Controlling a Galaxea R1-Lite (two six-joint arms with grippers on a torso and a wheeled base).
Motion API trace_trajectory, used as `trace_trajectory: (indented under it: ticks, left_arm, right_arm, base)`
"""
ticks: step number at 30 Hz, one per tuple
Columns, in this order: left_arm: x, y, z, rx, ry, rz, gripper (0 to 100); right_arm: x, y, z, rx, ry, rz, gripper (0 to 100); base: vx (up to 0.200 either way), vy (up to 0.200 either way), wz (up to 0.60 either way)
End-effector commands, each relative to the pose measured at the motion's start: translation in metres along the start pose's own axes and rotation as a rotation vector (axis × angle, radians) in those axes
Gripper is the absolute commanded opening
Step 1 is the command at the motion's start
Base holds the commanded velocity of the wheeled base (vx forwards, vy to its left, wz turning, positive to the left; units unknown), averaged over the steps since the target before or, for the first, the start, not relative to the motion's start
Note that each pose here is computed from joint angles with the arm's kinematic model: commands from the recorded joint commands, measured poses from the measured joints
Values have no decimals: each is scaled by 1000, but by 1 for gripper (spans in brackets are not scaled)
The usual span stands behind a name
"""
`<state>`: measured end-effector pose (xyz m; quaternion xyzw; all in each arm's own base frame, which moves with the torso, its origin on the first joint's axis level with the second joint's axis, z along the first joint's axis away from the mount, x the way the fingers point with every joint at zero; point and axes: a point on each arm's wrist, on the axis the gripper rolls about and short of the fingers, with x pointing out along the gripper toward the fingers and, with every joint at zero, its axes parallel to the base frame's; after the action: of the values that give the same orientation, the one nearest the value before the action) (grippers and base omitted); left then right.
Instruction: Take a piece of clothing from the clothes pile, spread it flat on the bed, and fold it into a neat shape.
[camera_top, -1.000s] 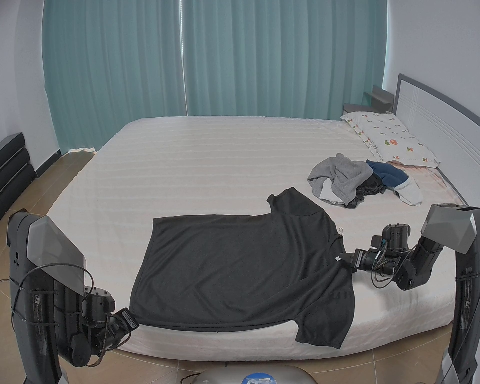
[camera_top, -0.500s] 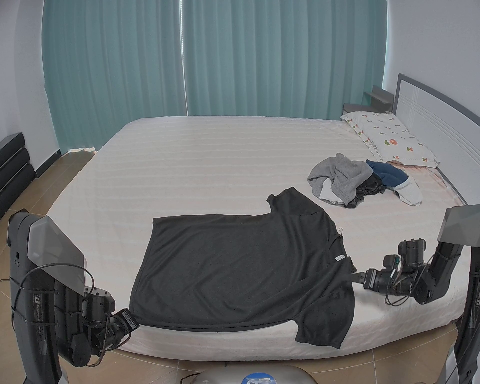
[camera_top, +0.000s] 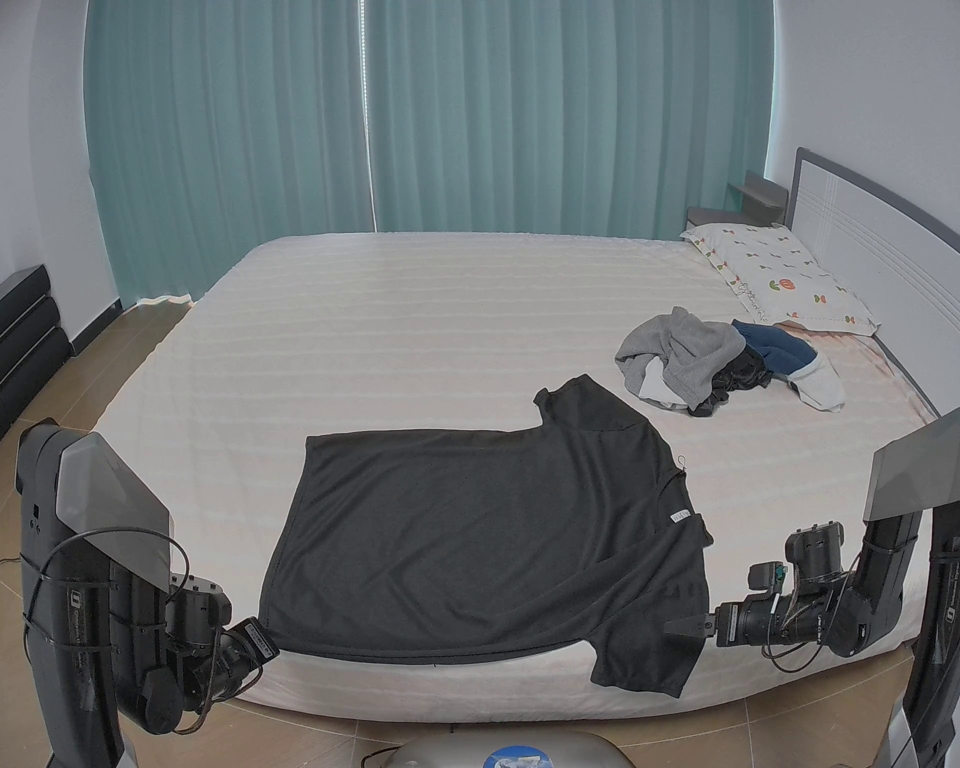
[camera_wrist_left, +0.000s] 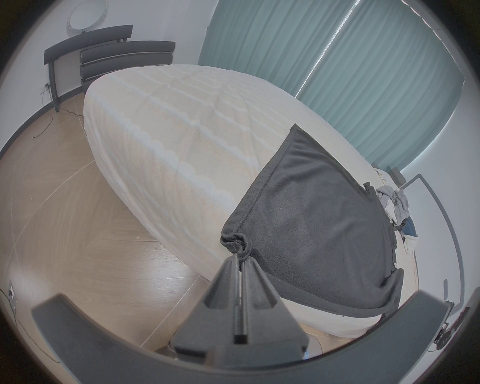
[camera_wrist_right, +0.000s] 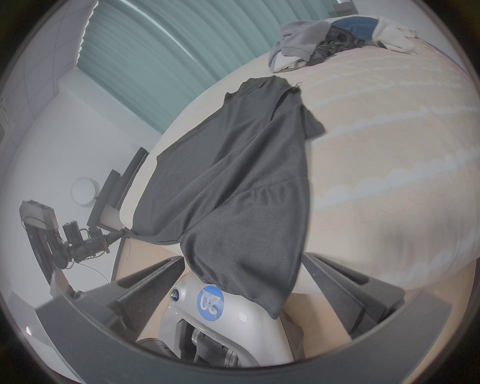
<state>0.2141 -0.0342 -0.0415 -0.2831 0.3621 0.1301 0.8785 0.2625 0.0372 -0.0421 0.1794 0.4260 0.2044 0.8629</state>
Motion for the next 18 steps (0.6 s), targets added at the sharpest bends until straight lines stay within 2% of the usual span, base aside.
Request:
trace_trajectory:
  ticks: [1,11,15,18]
  left_arm:
    - [-3,1,-1,1,6,6,0]
    - [-3,0,-3,7,15,-6,0]
    - [-3,-2,-3,11,13,-9,0]
    - [-4,-2,-3,12,12,-13,0]
  right_arm:
    - [9,2,-7,-10,27,-28,100]
    - [5,1,-10,-8,4,-39,100]
    - [7,-1,-11,-8,0,-85,100]
    - [9,-2,-12,-7,-5,-83,100]
  base:
    - [0,0,0]
    - [0,0,0]
    - [0,0,0]
    - [0,0,0]
